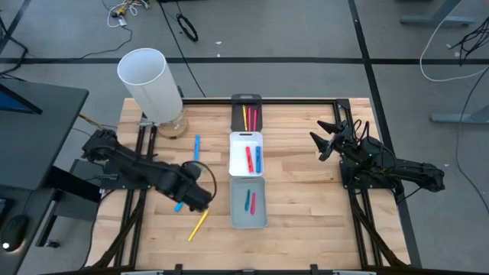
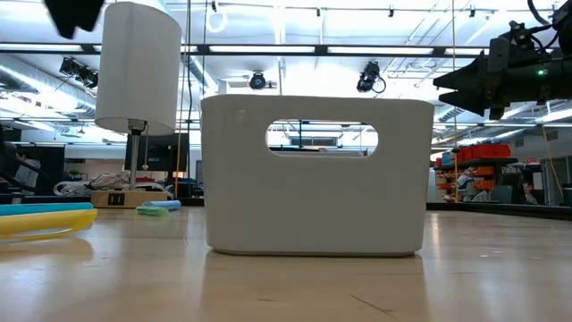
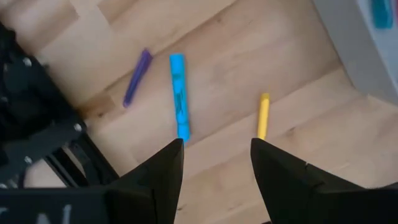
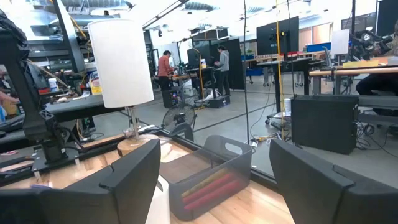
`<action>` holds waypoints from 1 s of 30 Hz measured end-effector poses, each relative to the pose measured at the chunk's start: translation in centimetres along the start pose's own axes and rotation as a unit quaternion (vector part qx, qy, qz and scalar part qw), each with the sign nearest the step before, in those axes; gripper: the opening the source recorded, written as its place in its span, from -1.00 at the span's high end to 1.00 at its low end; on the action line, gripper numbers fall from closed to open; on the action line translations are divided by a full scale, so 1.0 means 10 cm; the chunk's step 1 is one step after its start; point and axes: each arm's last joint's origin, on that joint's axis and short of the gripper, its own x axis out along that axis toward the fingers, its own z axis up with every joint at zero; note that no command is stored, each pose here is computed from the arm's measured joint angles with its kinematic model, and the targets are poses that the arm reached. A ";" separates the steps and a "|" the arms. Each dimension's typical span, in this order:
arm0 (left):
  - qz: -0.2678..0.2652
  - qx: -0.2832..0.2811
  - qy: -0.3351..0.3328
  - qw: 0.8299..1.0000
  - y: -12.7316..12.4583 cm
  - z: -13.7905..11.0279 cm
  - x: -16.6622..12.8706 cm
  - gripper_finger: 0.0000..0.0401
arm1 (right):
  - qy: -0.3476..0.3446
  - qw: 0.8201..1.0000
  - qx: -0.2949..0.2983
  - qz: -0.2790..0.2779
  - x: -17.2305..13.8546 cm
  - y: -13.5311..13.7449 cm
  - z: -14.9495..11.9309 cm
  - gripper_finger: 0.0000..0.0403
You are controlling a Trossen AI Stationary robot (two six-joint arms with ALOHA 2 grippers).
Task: Pick & Place Markers
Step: Put the yellow pen into the black bin
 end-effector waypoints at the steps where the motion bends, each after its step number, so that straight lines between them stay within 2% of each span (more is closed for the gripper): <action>1: -0.001 -0.002 0.002 1.000 -0.01 -0.04 0.01 0.04 | 0.000 1.000 0.000 0.000 0.00 0.00 0.00 -0.50; 8: -0.023 -0.007 0.007 1.000 -0.08 -0.26 0.21 0.04 | 0.000 1.000 0.000 0.000 0.00 0.00 0.00 -0.50; 16: -0.057 -0.016 0.012 0.998 -0.16 -0.34 0.53 0.04 | 0.000 1.000 0.000 0.000 0.00 0.00 0.00 -0.50; 25: -0.064 -0.038 0.027 0.997 -0.13 -0.49 0.88 0.04 | 0.000 1.000 0.000 0.000 0.00 0.00 0.00 -0.50; 30: -0.043 -0.039 0.028 0.998 -0.19 -0.58 1.04 0.04 | 0.000 1.000 0.000 0.000 0.00 0.00 0.00 -0.50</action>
